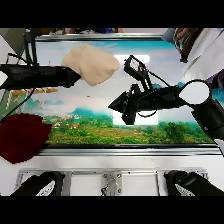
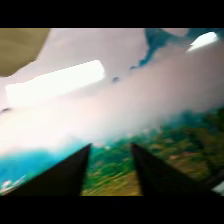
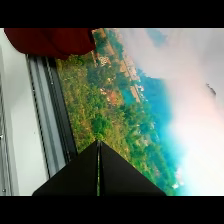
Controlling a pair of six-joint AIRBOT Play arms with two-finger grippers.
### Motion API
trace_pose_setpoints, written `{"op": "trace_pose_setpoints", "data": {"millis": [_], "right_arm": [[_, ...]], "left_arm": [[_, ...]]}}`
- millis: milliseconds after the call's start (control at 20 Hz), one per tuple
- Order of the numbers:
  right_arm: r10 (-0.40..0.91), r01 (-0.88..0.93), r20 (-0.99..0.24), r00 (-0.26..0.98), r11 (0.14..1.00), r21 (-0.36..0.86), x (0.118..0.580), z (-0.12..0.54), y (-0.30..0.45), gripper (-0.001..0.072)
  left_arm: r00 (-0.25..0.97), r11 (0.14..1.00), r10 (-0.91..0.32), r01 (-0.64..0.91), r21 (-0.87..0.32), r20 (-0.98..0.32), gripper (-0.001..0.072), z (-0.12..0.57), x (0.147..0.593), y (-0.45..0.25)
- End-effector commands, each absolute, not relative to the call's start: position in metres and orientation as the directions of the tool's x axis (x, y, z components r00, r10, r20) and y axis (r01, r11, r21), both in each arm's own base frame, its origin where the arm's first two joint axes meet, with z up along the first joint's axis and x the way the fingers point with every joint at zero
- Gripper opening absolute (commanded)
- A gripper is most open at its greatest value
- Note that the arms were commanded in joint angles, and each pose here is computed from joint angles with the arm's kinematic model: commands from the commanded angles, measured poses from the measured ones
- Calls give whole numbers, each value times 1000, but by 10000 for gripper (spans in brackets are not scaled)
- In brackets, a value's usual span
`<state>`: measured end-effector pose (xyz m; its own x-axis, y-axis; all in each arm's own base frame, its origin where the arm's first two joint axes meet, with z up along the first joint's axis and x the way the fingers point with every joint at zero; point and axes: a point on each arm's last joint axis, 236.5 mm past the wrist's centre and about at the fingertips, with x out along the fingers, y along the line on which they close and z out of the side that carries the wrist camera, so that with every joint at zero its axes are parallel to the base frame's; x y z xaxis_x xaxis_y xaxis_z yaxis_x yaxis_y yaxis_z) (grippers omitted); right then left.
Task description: Fold the clothes and pants, and hang the long-sleeved shirts on hangers.
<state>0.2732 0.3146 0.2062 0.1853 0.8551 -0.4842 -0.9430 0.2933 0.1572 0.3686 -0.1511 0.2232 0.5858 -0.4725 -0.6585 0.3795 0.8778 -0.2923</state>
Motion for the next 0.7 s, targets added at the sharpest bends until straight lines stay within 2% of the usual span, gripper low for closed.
{"op": "trace_pose_setpoints", "data": {"millis": [0, 50, 150, 400, 650], "right_arm": [[855, -943, -485, 184, 292, 158, 273, 206, 315, 33], [855, -943, -485, 184, 292, 158, 273, 206, 315, 34], [855, -943, -485, 184, 292, 158, 273, 206, 315, 34], [855, -943, -485, 184, 292, 158, 273, 206, 315, 34], [855, -943, -485, 184, 292, 158, 273, 206, 315, 33]], "left_arm": [[570, 1000, 11, 14, 23, -822, 720, 190, 366, -9], [512, 988, 153, -90, 124, -845, 720, 178, 355, 39], [389, 938, 307, -280, 206, -869, 720, 150, 331, 111], [230, 837, 340, -515, 182, -912, 720, 53, 280, 200], [162, 807, 320, -562, 179, -933, 720, -26, 253, 221]]}}
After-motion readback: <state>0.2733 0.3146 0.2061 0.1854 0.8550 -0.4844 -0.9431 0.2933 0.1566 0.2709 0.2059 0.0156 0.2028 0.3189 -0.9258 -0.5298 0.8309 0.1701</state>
